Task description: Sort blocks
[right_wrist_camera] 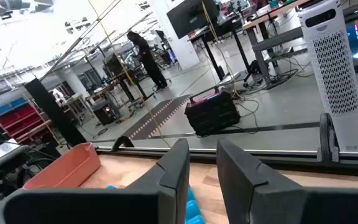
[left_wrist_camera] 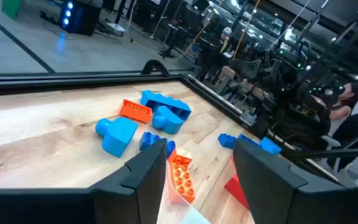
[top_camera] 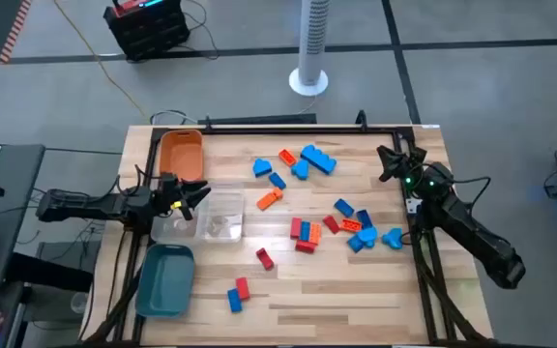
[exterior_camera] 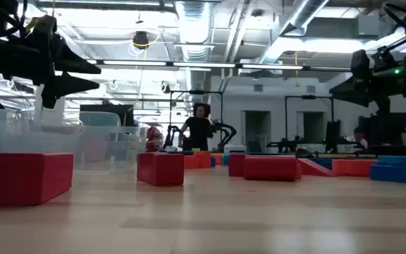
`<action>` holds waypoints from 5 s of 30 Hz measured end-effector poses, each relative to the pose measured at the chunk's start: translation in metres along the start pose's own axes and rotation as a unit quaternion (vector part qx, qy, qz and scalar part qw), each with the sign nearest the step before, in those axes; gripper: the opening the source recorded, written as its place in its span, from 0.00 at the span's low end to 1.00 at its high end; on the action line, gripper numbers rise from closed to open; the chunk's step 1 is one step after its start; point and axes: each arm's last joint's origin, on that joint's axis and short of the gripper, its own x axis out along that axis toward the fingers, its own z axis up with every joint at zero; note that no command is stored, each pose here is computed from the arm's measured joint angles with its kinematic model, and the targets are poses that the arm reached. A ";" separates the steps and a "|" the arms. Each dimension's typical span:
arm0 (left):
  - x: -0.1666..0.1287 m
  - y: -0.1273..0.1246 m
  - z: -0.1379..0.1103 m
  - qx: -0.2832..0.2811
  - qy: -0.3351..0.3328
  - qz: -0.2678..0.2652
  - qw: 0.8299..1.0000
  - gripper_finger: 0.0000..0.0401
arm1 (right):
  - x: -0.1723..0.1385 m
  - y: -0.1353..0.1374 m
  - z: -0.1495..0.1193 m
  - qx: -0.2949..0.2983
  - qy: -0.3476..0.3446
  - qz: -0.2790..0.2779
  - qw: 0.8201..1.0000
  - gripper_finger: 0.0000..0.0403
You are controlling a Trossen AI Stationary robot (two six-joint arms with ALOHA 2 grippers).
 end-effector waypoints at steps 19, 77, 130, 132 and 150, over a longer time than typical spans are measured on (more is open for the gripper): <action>0.000 0.000 0.000 0.000 0.000 0.000 1.000 0.45 | 0.000 0.000 0.000 0.000 0.000 0.000 1.000 0.24; 0.000 0.000 0.001 0.032 -0.003 -0.002 0.999 0.45 | 0.000 0.000 0.000 0.000 0.000 0.000 1.000 0.24; 0.179 -0.072 0.108 0.271 0.298 0.062 0.913 0.45 | -0.009 0.084 -0.008 -0.189 0.110 0.251 0.943 0.24; 0.196 -0.066 0.109 0.272 0.330 0.065 0.902 0.45 | -0.009 0.089 -0.013 -0.197 0.115 0.250 0.941 0.24; 0.295 -0.027 0.070 0.319 0.532 0.125 0.774 0.55 | 0.008 0.144 -0.044 -0.306 0.213 0.238 0.897 0.45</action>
